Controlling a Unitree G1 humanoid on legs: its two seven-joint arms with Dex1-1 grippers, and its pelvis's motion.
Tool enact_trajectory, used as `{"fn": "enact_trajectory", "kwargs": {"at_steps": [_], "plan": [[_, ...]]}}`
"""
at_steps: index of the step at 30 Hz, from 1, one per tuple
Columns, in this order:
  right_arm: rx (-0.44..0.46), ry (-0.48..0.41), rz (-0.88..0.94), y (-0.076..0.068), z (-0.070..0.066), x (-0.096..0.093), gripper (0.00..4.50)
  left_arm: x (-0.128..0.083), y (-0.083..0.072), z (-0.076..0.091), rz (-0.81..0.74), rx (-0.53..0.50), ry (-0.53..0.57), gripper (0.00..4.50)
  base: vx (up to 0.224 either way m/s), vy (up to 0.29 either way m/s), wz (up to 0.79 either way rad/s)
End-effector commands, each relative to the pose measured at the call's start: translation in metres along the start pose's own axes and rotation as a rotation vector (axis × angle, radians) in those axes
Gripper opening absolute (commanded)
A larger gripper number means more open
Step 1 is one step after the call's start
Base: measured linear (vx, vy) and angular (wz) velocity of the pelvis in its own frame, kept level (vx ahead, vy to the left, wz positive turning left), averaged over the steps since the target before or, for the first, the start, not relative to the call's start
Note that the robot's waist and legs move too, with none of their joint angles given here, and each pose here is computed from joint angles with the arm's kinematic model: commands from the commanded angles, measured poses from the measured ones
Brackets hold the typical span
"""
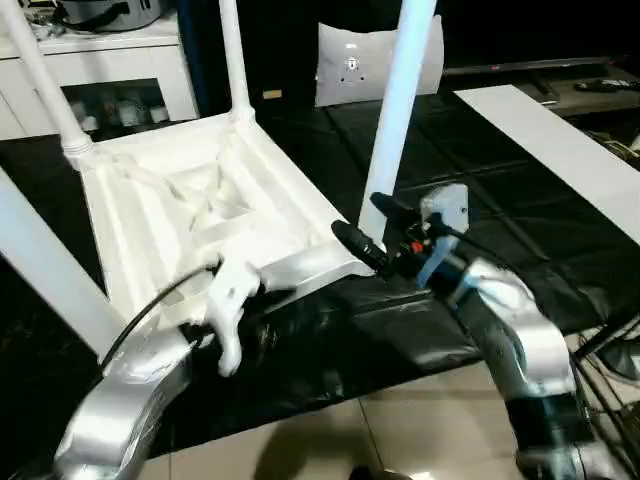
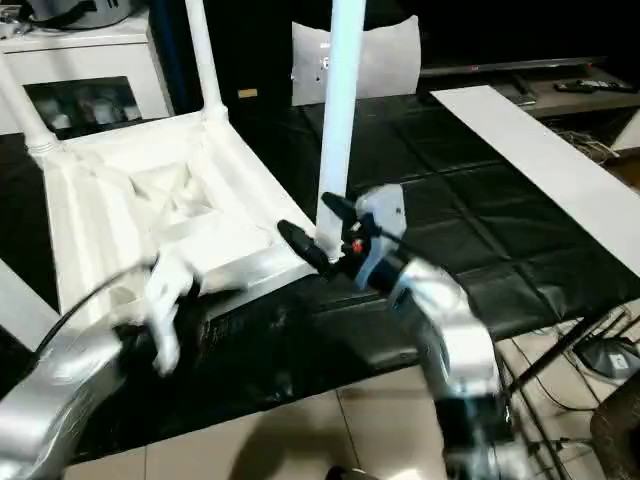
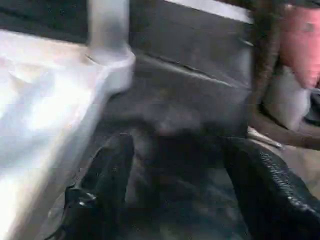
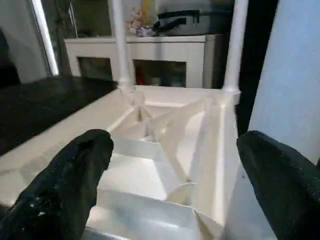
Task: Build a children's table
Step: Rotate leg to tighten, then rotate table base
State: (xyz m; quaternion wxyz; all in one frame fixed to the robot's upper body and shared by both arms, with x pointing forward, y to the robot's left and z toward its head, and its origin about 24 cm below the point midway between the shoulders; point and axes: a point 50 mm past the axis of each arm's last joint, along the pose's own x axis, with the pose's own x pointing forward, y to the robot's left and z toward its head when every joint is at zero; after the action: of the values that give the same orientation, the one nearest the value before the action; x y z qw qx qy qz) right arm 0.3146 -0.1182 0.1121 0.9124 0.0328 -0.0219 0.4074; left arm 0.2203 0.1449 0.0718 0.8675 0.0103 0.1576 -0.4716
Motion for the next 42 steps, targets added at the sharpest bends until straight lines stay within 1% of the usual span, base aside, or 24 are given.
{"fn": "enact_trajectory", "kwargs": {"at_steps": [1, 2, 5, 6, 8, 9, 10, 12, 13, 16, 17, 18, 20, 23, 25, 27, 28, 31, 34, 35, 36, 39, 40, 42], "plan": [[-0.026, -0.006, -0.084, -0.02, 0.005, -0.004, 4.5, -0.014, -0.005, 0.002, -0.038, -0.003, 0.014, 3.45, 0.0, 0.0, 0.0], [-0.032, -0.004, -0.115, -0.027, 0.007, -0.005, 4.5, -0.02, -0.006, 0.0, -0.045, -0.009, 0.028, 3.45, 0.0, 0.0, 0.0], [-0.038, -0.003, -0.142, -0.033, 0.008, -0.006, 4.5, -0.026, -0.007, -0.001, -0.053, -0.015, 0.044, 3.48, 0.0, 0.0, 0.0], [-0.043, -0.001, -0.19, -0.043, 0.009, -0.009, 4.5, -0.035, -0.01, -0.004, -0.074, -0.027, 0.076, 3.8, 0.0, 0.0, 0.0], [-0.047, -0.003, -0.248, -0.053, 0.011, -0.012, 4.5, -0.045, -0.013, -0.006, -0.094, -0.044, 0.112, 3.89, 0.0, 0.0, 0.0], [-0.051, -0.001, -0.308, -0.065, 0.013, -0.015, 4.5, -0.056, -0.017, -0.008, -0.113, -0.063, 0.15, 3.89, 0.0, 0.0, 0.0], [-0.058, 0.009, -0.353, -0.072, 0.012, -0.019, 4.5, -0.063, -0.019, -0.009, -0.116, -0.078, 0.174, 4.03, 0.0, 0.0, 0.0], [-0.065, 0.021, -0.377, -0.076, 0.011, -0.022, 4.5, -0.07, -0.02, -0.01, -0.113, -0.094, 0.191, 4.17, 0.0, 0.0, 0.0], [-0.068, 0.03, -0.38, -0.077, 0.01, -0.023, 4.5, -0.078, -0.019, -0.011, -0.099, -0.106, 0.212, 4.35, 0.0, 0.0, 0.0], [-0.057, 0.049, -0.338, -0.071, 0.003, -0.025, 4.5, -0.105, -0.01, -0.011, -0.03, -0.135, 0.292, 4.4, 0.0, 0.0, 0.0], [-0.057, 0.053, -0.33, -0.07, 0.002, -0.026, 4.5, -0.108, -0.009, -0.011, -0.02, -0.137, 0.302, 4.45, 0.0, 0.0, 0.0], [-0.056, 0.074, -0.296, -0.064, -0.003, -0.026, 4.5, -0.119, -0.003, -0.01, 0.01, -0.139, 0.335, 4.45, 0.0, 0.0, 0.0], [-0.057, 0.085, -0.279, -0.061, -0.005, -0.027, 4.5, -0.124, -0.001, -0.009, 0.021, -0.138, 0.347, 4.45, 0.0, 0.0, 0.0], [-0.036, 0.151, -0.158, -0.043, -0.022, -0.031, 4.5, -0.154, 0.018, -0.004, 0.127, -0.141, 0.405, 4.45, 0.0, 0.0, 0.0], [-0.032, 0.163, -0.136, -0.039, -0.024, -0.032, 4.5, -0.159, 0.022, -0.003, 0.149, -0.138, 0.416, 4.45, 0.0, 0.0, 0.0], [-0.018, 0.199, -0.086, -0.031, -0.033, -0.036, 4.5, -0.172, 0.032, 0.0, 0.203, -0.131, 0.436, 4.45, 0.0, 0.0, 0.0], [-0.018, 0.199, -0.086, -0.031, -0.033, -0.036, 4.5, -0.172, 0.032, 0.0, 0.203, -0.131, 0.436, 4.45, 0.0, 0.0, 0.0], [-0.012, 0.243, -0.057, -0.021, -0.044, -0.041, 4.5, -0.188, 0.043, 0.006, 0.257, -0.119, 0.439, 4.45, 0.0, 0.0, 0.0], [-0.011, 0.257, -0.059, -0.017, -0.048, -0.042, 4.5, -0.192, 0.049, 0.012, 0.279, -0.097, 0.402, 4.45, 0.0, 0.0, 0.0], [-0.005, 0.262, -0.068, -0.013, -0.05, -0.042, 4.5, -0.19, 0.056, 0.019, 0.3, -0.064, 0.339, 4.45, 0.0, 0.0, 0.0], [-0.006, 0.265, -0.071, -0.011, -0.052, -0.041, 4.5, -0.186, 0.058, 0.021, 0.296, -0.055, 0.303, 4.45, 0.0, 0.0, 0.0], [-0.017, 0.281, -0.083, -0.007, -0.058, -0.036, 4.5, -0.165, 0.059, 0.027, 0.252, -0.04, 0.165, 4.45, 0.0, 0.0, 0.0], [-0.025, 0.293, -0.092, -0.005, -0.061, -0.034, 4.5, -0.153, 0.058, 0.029, 0.222, -0.034, 0.118, 4.45, 0.0, 0.0, 0.0], [-0.036, 0.309, -0.097, -0.003, -0.064, -0.031, 4.5, -0.142, 0.056, 0.029, 0.183, -0.039, 0.075, 4.45, 0.0, 0.0, 0.0]]}}
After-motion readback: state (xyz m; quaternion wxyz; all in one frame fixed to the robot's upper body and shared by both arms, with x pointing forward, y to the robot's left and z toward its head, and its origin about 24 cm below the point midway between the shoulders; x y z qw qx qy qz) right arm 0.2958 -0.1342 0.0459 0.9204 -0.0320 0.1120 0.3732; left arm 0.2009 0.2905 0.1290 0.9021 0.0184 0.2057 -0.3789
